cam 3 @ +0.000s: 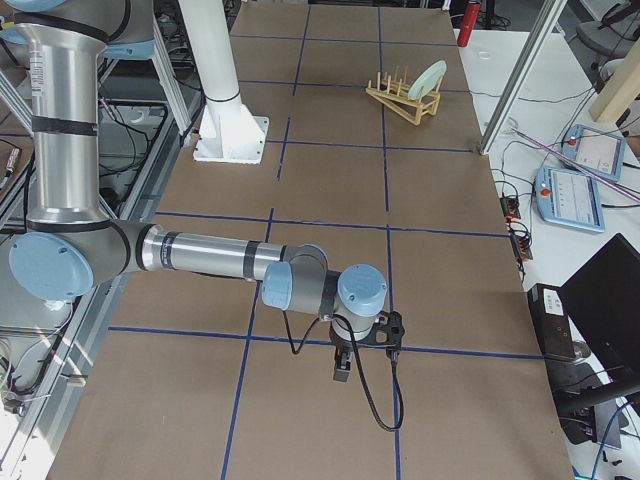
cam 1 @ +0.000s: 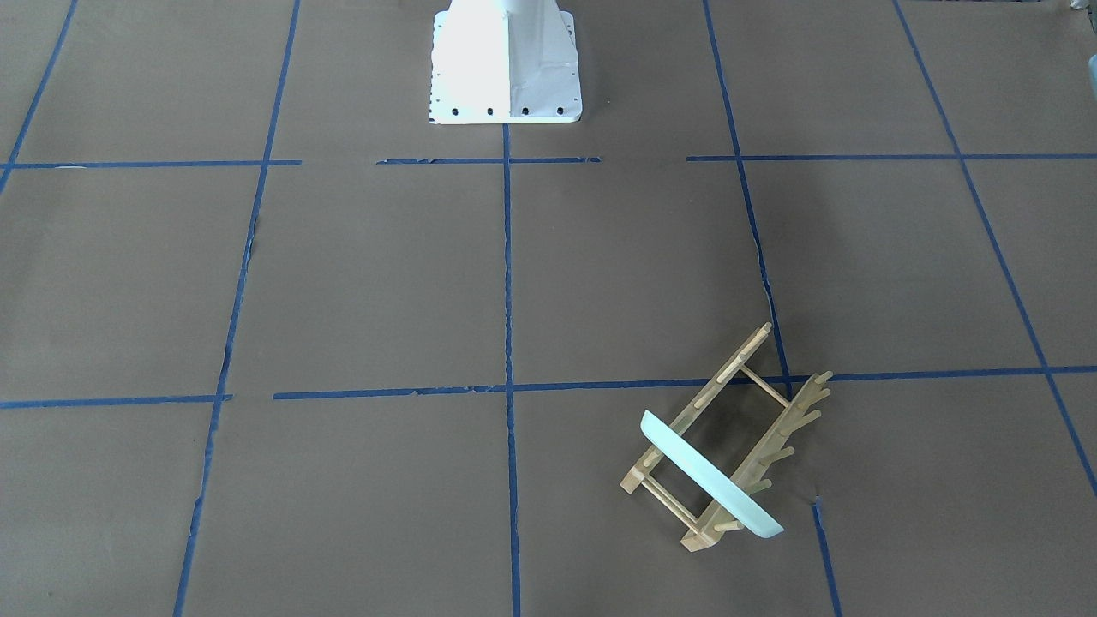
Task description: Place plate on rack
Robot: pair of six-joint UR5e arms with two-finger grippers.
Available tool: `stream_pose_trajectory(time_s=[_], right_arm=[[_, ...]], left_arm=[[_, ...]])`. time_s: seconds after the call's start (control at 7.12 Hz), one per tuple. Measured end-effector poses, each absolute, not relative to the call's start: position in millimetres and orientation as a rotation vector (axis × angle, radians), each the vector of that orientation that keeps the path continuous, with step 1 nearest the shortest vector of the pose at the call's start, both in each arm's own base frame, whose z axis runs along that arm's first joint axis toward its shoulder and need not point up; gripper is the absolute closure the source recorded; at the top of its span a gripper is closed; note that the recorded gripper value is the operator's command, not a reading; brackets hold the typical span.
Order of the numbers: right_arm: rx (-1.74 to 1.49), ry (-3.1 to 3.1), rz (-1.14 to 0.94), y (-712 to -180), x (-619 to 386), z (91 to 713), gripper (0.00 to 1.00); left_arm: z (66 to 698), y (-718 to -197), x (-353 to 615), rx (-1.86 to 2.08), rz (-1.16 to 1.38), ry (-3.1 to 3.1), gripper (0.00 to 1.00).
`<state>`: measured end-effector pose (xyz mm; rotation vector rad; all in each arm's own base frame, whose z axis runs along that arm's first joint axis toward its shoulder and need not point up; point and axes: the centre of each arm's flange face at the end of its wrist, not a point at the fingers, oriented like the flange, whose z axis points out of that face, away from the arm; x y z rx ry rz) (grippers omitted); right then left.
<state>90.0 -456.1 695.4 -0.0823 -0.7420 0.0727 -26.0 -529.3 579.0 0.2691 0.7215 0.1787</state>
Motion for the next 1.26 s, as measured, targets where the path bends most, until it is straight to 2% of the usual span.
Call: stream_pose_trajectory(time_s=[0.28,0.56,1.26], right_arm=[[-0.082,-0.742,0.073,-456,90,695,0.0],[-0.083,-0.742,0.074,-456,90,695,0.0],[-0.083,-0.742,0.074,-456,90,695,0.0]], left_arm=[[637,-500,-50,0.143,0.202,0.764,0.0],[666,-477,-61,0.062,0.168,0.78,0.0],[675,-464,-67,0.033,0.144,0.786,0.0]])
